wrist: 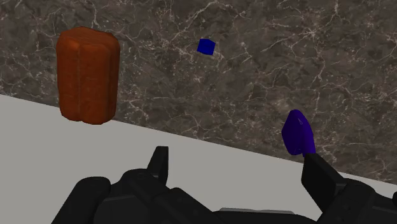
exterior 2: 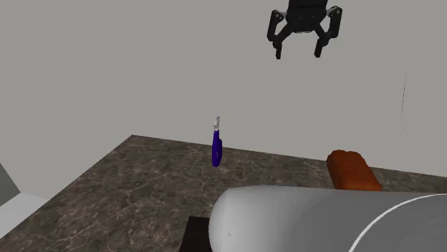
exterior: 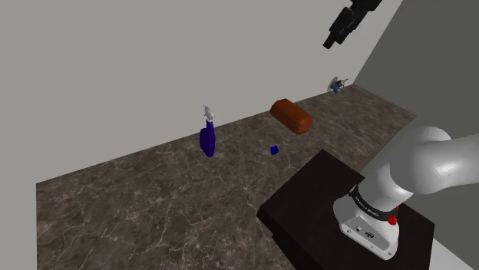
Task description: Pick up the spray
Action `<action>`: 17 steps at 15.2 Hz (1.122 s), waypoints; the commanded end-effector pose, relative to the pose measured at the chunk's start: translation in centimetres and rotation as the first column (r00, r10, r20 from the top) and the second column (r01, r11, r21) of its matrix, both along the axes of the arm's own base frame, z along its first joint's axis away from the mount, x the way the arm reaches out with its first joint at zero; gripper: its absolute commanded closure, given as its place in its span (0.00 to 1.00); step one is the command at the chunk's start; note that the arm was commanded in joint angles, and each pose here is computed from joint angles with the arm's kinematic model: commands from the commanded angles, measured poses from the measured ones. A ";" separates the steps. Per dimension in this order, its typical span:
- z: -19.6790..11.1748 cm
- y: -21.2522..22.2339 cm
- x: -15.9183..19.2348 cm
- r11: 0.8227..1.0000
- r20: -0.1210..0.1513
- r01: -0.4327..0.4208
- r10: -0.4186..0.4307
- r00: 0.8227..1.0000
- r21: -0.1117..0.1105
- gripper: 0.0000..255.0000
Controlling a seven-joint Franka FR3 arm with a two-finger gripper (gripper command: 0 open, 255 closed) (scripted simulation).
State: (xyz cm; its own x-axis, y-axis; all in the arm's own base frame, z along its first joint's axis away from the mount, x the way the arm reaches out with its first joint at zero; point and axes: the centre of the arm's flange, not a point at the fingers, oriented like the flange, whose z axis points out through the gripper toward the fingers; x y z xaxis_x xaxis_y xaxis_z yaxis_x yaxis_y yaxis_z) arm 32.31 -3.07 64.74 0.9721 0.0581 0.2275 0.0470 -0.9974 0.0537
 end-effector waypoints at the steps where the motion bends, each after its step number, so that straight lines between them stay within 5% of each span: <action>1: 0.0 0.0 0.0 1.000 0.000 0.000 0.000 1.000 0.000 0.00; 17: -13.2 10.8 13.3 0.999 -0.087 0.033 -0.031 0.996 0.020 0.00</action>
